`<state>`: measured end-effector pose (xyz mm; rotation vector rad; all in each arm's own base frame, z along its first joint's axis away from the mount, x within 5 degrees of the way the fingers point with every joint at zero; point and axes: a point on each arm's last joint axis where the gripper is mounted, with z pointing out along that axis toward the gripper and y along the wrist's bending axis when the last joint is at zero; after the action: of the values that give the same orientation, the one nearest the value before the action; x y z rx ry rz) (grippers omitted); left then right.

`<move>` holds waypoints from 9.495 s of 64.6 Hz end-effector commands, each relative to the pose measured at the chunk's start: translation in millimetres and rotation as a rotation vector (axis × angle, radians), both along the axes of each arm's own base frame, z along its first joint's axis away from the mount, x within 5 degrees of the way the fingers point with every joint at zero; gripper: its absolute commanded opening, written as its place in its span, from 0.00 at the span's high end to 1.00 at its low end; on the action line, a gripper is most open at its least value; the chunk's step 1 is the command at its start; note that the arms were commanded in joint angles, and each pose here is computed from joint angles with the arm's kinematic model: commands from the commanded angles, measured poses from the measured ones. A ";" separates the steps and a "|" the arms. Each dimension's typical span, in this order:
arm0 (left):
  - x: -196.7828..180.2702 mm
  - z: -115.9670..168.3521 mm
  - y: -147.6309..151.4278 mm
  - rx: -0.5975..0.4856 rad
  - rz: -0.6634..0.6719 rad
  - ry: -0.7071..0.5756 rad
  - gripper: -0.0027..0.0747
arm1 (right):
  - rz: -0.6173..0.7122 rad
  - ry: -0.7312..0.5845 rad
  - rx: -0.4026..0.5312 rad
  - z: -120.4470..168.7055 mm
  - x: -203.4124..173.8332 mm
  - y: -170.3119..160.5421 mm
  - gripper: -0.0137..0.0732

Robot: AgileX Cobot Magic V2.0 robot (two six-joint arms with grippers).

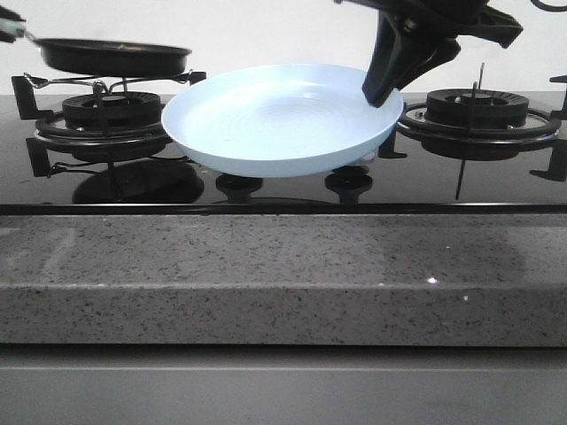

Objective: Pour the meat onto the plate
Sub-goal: 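Lift the pan with the left gripper and tilt it over the plate, then tip the pan further with the left gripper, sliding meat onto the plate, then swing the empty pan back over its burner with the left gripper, then lower the pan onto the burner and open the left gripper, then carry the plate of meat back between the knobs and lower it with the right gripper, then open the right gripper and raise it away from the plate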

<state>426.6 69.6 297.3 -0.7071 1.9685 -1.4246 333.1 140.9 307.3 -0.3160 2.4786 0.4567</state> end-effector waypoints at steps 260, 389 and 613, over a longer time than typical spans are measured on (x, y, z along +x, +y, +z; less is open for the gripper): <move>-2.4 17.1 4.7 -0.003 0.009 -0.152 0.95 | -0.013 -0.123 0.055 31.5 -4.4 -2.4 0.91; -160.8 149.8 -116.8 1.126 -0.154 -0.357 0.99 | -0.013 -0.122 0.055 31.4 -4.5 -2.4 0.91; -361.3 47.4 -88.4 1.227 0.106 -0.844 0.99 | -0.027 -0.030 0.002 88.8 92.3 -39.8 0.92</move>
<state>64.9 -17.5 328.7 0.3394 1.7062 -0.1255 444.7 107.3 347.9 -0.2772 2.5860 0.4648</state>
